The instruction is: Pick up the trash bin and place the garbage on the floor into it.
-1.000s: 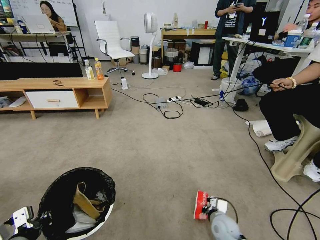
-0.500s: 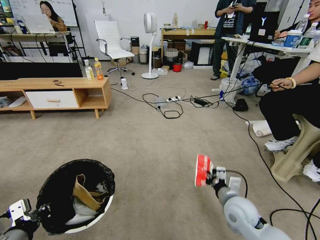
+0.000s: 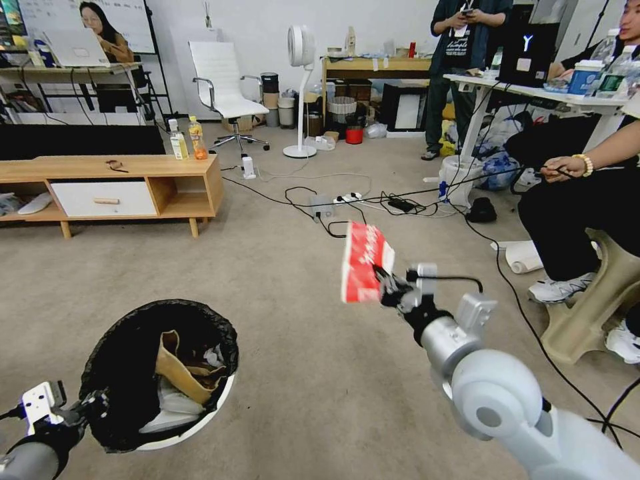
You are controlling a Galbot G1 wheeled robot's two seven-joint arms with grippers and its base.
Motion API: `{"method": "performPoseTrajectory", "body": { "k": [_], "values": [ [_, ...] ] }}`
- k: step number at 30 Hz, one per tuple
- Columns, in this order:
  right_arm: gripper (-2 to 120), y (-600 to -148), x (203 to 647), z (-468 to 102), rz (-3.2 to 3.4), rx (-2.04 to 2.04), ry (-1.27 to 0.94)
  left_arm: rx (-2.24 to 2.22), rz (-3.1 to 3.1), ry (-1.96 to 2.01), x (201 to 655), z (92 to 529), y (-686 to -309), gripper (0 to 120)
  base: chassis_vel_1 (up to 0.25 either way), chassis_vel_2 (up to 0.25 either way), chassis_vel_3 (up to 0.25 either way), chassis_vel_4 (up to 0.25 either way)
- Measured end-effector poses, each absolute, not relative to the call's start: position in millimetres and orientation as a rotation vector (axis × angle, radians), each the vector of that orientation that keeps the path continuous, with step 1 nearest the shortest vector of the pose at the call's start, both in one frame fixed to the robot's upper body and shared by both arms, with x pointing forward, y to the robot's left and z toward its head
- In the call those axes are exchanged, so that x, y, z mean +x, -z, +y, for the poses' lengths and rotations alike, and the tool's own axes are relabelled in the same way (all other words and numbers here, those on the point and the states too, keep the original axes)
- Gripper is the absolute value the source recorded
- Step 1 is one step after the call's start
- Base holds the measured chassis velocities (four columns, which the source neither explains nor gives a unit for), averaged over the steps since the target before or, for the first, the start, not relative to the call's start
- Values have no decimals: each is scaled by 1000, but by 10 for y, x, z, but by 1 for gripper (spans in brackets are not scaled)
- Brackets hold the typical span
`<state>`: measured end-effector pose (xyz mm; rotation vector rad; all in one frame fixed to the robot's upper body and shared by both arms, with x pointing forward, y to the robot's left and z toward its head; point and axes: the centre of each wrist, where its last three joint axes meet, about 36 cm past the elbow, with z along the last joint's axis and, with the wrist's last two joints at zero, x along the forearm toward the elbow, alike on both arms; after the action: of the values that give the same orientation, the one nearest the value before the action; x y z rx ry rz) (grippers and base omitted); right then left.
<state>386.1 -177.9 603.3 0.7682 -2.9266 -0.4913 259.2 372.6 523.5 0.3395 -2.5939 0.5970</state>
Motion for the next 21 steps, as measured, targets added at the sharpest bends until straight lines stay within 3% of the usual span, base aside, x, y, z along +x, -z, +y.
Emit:
{"method": "performPoseTrajectory", "body": {
  "k": [10, 21],
  "values": [
    [0, -6174, 3885, -1239, -2799, 1215, 628, 304, -2595, -607, 2588, 3675, -5277, 1, 0, 0, 0, 0],
    [0, -6277, 3857, -682, -2602, 1402, 534, 288, -2597, -600, 2618, 3682, -5291, 1, 0, 0, 0, 0]
  ]
}}
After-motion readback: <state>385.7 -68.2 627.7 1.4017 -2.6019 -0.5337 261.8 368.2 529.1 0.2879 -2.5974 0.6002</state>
